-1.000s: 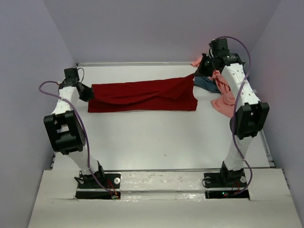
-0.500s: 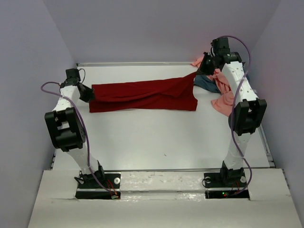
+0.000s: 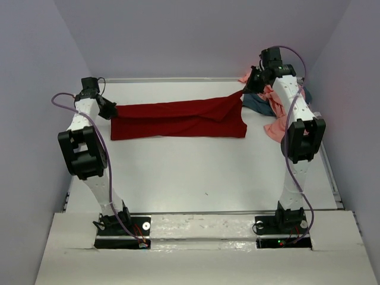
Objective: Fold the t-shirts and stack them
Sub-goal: Fold the other side of the tshirt into a rectangle
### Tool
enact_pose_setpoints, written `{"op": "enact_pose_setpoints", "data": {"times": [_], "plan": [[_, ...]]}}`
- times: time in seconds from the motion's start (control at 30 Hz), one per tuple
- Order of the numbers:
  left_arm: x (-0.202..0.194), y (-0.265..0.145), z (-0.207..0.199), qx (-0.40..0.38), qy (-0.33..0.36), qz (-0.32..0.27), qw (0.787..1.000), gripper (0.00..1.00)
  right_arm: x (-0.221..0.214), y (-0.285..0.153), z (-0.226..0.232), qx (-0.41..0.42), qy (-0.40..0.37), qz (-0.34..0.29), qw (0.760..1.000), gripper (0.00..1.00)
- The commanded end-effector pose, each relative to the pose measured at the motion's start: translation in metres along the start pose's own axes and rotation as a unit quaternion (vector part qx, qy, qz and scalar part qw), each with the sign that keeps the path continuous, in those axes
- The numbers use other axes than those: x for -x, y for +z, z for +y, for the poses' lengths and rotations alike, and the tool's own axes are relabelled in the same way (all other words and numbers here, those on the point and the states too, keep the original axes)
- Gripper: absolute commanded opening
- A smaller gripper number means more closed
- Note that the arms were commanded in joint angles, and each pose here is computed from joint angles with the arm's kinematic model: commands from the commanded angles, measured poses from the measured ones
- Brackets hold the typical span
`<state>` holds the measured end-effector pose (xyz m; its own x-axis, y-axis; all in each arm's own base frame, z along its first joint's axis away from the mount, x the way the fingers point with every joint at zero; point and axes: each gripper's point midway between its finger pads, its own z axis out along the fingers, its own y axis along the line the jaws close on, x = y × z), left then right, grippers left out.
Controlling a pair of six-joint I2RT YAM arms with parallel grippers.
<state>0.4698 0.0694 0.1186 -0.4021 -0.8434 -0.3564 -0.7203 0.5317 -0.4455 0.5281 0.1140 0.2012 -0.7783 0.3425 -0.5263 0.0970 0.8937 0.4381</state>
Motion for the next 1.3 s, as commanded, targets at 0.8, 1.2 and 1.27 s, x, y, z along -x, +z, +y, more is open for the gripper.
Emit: {"op": "enact_pose_setpoints", "data": {"times": [0.8, 1.2, 1.27], "plan": [[0.008, 0.025, -0.017, -0.012, 0.027, 0.022, 0.999, 0.0, 0.018, 0.05, -0.009, 0.013, -0.009, -0.027, 1.0, 0.0], [0.012, 0.038, -0.022, -0.013, 0.026, 0.028, 0.999, 0.0, 0.03, 0.063, -0.009, 0.011, -0.01, -0.042, 0.999, 0.0], [0.011, 0.04, -0.022, -0.013, 0.026, 0.03, 0.999, 0.0, 0.03, 0.065, -0.01, 0.01, -0.01, -0.042, 0.999, 0.0]]}}
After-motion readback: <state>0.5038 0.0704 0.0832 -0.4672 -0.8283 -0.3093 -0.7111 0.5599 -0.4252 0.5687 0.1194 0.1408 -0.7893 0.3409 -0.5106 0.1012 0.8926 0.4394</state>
